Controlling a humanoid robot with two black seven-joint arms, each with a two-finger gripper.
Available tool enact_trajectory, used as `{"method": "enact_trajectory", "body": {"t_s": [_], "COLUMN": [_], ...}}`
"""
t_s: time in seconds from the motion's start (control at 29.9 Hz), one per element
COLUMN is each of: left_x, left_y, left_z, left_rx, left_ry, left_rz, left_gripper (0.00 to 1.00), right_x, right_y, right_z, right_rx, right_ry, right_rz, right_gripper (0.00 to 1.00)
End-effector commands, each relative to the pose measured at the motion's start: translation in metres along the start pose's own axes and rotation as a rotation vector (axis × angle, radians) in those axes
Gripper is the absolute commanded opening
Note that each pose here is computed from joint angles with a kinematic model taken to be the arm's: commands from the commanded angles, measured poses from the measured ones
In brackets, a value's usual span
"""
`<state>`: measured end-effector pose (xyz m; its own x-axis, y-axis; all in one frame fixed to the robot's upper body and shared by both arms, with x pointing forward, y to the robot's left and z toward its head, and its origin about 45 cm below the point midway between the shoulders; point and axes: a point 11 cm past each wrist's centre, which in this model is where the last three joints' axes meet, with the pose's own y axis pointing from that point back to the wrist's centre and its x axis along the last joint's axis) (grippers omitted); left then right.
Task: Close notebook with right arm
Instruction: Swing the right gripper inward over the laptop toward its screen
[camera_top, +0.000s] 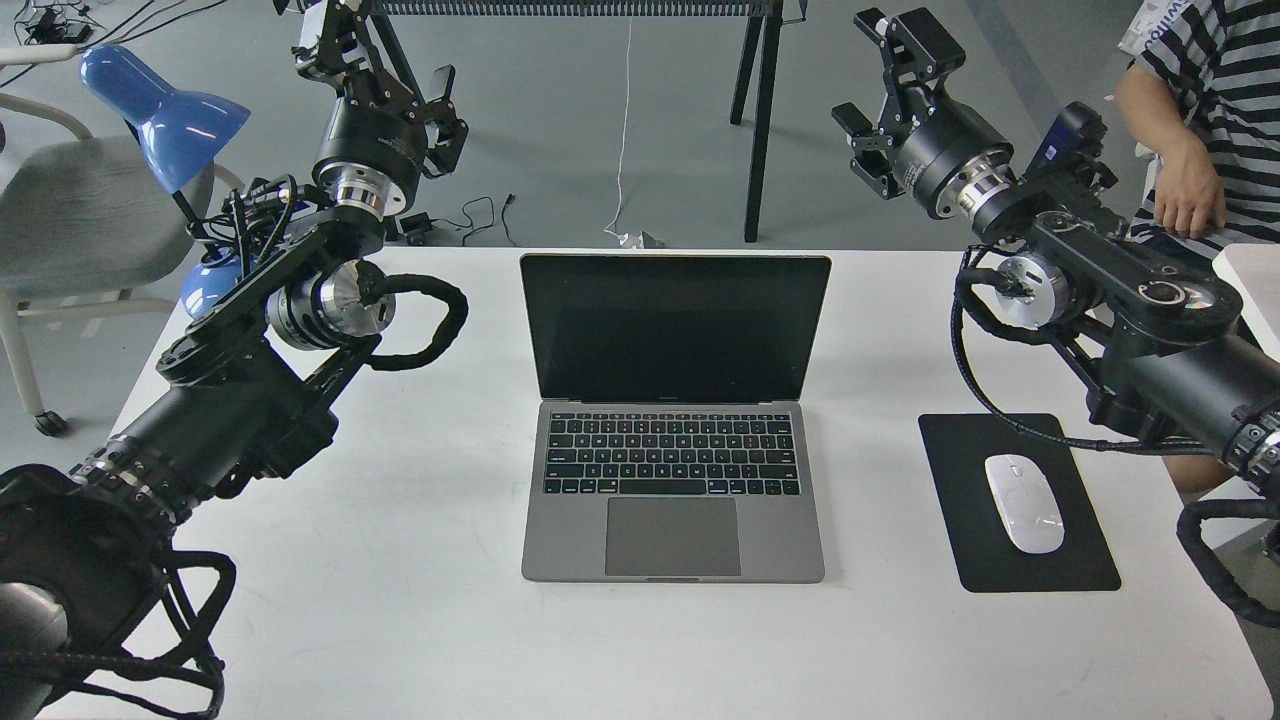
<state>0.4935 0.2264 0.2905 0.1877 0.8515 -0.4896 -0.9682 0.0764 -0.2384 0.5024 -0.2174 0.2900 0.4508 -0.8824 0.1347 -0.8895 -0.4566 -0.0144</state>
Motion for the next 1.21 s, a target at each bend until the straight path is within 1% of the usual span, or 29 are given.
{"method": "enact_trajectory", "body": {"t_s": [0.0, 0.3, 0.5, 0.8, 0.9, 1.17], "left_x": [0.000, 0.000, 0.000, 0.000, 0.000, 0.000], "left_y": [0.000, 0.000, 0.000, 0.000, 0.000, 0.000], "left_z": [0.000, 0.000, 0.000, 0.000, -0.001, -0.001], "left_rx": [0.000, 0.000, 0.000, 0.000, 0.001, 0.001], "left_ry": [0.000, 0.000, 0.002, 0.002, 0.002, 0.002], "left_rz": [-0.001, -0.001, 0.000, 0.000, 0.001, 0.001], "left_gripper": [1.00, 1.00, 1.00, 1.00, 1.00, 1.00], "right_x": [-0.007, -0.037, -0.059, -0.063, -0.058, -0.059], "right_y": [-0.007, -0.021, -0.025, -0.026, -0.025, -0.022], "right_z": [-0.001, 0.002, 0.017, 0.025, 0.031, 0.043], "right_rx": [-0.047, -0.114, -0.150, -0.172, -0.191, -0.217], "right_ry": [0.123, 0.330, 0.443, 0.541, 0.593, 0.595], "right_rz": [-0.039, -0.166, -0.241, -0.274, -0.277, -0.281], "right_gripper": [1.00, 1.00, 1.00, 1.00, 1.00, 1.00]}}
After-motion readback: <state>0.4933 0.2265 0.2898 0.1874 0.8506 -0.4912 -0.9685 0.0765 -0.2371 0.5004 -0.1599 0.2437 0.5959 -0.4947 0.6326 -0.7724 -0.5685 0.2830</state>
